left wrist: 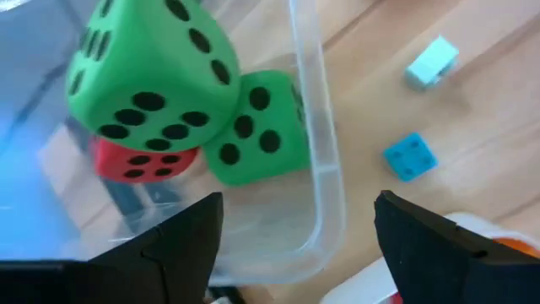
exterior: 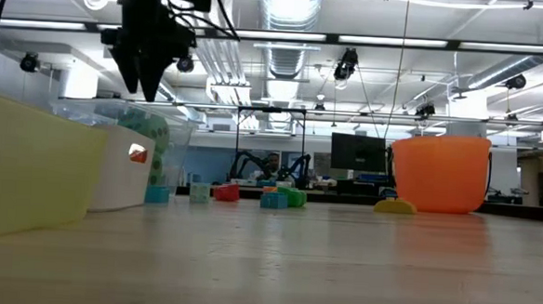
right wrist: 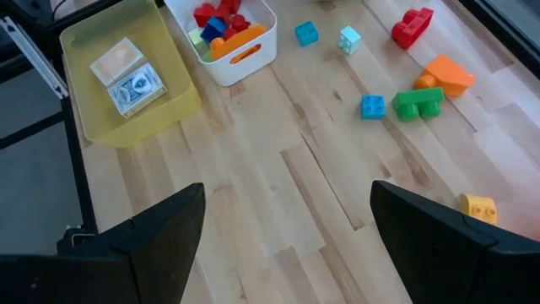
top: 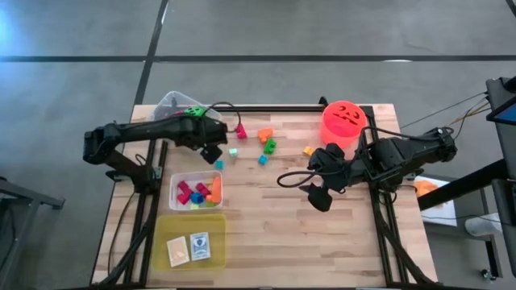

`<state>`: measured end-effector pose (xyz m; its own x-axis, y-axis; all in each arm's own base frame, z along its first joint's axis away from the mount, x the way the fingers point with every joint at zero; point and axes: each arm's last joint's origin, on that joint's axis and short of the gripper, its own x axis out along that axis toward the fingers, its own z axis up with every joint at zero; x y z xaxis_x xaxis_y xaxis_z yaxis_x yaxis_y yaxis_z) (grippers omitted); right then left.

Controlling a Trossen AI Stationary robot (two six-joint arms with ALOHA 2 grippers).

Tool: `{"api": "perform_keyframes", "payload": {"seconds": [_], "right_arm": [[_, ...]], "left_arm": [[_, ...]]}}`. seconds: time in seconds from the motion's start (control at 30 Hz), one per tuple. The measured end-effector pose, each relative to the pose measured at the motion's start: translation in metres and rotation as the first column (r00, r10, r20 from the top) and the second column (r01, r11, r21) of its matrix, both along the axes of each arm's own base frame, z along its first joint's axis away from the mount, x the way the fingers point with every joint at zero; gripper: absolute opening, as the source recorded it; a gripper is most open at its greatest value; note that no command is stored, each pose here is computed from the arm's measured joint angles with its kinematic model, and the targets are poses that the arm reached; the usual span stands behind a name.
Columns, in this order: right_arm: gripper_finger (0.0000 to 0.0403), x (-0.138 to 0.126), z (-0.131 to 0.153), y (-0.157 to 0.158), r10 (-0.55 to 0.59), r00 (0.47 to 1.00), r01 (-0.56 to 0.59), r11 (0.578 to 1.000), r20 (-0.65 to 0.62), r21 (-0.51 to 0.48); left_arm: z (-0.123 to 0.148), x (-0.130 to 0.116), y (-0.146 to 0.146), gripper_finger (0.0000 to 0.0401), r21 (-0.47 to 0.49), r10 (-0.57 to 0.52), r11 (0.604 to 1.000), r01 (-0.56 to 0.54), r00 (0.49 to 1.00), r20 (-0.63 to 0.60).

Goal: Pick & Place Toys
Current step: Adjust the transparent bin

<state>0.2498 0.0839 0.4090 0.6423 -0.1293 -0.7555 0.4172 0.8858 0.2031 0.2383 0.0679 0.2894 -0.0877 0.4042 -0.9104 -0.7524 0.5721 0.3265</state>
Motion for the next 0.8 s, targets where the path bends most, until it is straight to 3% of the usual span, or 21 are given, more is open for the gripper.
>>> {"api": "perform_keyframes", "payload": {"seconds": [0.2,0.6,0.8], "right_arm": [[0.0332,0.0,0.0,0.001,0.014,1.0,-0.014,1.0,-0.005,0.019],[0.0332,0.0,0.0,0.001,0.009,1.0,-0.009,1.0,-0.003,0.025],[0.0332,0.0,0.0,0.001,0.006,1.0,-0.006,1.0,-0.002,0.027]], "left_arm": [[0.0,0.008,0.012,0.0253,-0.023,-0.036,0.999,0.038,0.995,0.098],[-0.003,0.007,0.023,0.0232,-0.036,-0.031,0.999,0.034,0.996,0.084],[-0.021,0.019,0.026,0.0232,-0.08,-0.05,0.995,0.052,0.998,0.022]]}}
